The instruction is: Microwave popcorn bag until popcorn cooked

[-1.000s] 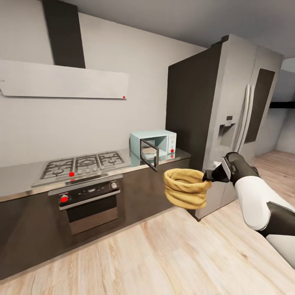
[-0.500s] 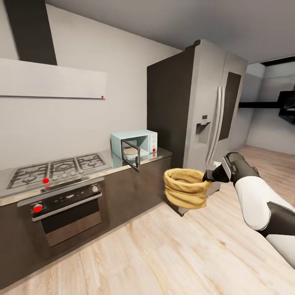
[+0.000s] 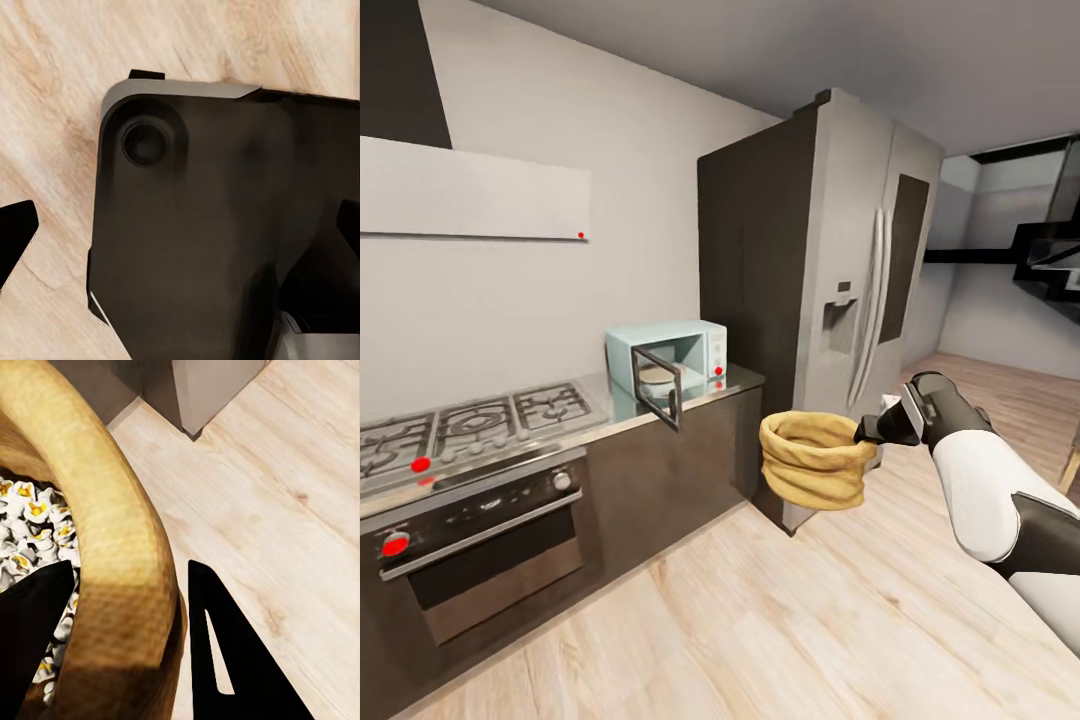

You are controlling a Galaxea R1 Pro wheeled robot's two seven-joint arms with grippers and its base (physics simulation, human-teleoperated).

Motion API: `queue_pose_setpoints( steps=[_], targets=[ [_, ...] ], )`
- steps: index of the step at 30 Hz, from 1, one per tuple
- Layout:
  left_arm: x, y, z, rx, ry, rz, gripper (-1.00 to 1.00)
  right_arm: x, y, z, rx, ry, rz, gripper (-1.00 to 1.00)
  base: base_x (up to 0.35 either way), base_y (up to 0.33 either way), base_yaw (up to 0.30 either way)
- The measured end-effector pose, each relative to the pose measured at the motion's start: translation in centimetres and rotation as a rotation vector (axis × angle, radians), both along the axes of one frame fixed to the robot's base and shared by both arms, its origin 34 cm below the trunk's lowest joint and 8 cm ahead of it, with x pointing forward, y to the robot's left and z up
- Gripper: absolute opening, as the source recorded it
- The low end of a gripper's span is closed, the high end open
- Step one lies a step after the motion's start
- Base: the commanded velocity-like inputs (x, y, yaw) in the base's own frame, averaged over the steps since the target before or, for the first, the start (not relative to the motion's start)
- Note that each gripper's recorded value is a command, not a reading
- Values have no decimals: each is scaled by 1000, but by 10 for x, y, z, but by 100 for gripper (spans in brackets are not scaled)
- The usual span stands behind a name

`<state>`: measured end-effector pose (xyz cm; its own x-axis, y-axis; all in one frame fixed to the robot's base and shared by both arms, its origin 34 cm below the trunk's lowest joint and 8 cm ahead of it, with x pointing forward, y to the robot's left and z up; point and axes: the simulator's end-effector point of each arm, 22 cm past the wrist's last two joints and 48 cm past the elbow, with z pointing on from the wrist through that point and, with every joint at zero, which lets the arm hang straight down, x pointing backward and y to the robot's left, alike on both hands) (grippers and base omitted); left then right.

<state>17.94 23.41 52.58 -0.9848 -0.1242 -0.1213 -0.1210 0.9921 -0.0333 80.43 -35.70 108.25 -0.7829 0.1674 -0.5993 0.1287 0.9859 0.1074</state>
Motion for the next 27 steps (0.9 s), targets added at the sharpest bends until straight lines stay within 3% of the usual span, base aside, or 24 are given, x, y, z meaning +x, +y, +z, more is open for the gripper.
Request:
queue_pose_setpoints(
  steps=[10,27],
  targets=[
    [0,0,0,0,0,3,100,-2,-1,-4,0,6,-1,-100,323,-23,0],
    [0,1,0,2,-1,4,100,-2,-4,-3,-10,4,-6,-100,315,-155,0]
  ],
)
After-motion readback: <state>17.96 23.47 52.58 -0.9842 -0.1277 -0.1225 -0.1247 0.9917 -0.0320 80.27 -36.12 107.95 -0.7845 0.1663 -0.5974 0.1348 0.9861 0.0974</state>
